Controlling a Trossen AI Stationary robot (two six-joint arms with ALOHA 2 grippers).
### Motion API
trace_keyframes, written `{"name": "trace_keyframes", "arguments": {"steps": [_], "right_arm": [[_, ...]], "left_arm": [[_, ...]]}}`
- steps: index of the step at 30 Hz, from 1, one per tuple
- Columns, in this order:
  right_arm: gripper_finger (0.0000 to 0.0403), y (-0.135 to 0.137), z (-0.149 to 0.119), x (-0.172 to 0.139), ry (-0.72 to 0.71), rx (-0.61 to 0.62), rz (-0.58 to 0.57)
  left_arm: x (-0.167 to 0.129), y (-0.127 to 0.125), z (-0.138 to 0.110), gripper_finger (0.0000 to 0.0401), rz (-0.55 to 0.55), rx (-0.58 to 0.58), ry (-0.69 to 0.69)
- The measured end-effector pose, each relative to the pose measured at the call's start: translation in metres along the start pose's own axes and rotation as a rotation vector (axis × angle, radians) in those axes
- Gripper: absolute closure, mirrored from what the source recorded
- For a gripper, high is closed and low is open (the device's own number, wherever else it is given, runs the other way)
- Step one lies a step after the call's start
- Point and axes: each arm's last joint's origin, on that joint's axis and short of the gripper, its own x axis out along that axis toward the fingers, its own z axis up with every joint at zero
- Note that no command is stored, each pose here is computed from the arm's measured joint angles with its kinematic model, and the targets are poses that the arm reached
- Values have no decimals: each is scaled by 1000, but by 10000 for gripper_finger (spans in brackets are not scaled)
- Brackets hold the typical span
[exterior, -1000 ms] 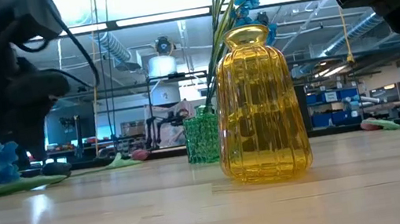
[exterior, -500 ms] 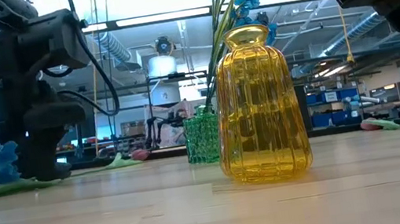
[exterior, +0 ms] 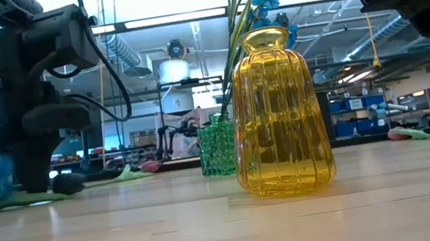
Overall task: Sort flowers into vase by color
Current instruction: Put the left black tulip into the transparent vase
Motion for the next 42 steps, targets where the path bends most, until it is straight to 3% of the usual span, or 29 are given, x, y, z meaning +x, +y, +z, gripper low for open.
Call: {"name": "trace_keyframes", "arguments": {"steps": [15,26,34,42], "right_arm": [[115,0,1,0,-21,-7,5],[115,1,0,0,-20,-10,10],[115,1,0,0,-18,-30,15],[115,2,0,0,-18,-38,18]], "left_arm": [[-58,-34,48,393,-130,-56,-233],[-86,-43,69,395,-197,-39,-289],[-112,-30,72,395,-282,-86,-342],[-150,-3,87,395,-346,-119,-612]]}}
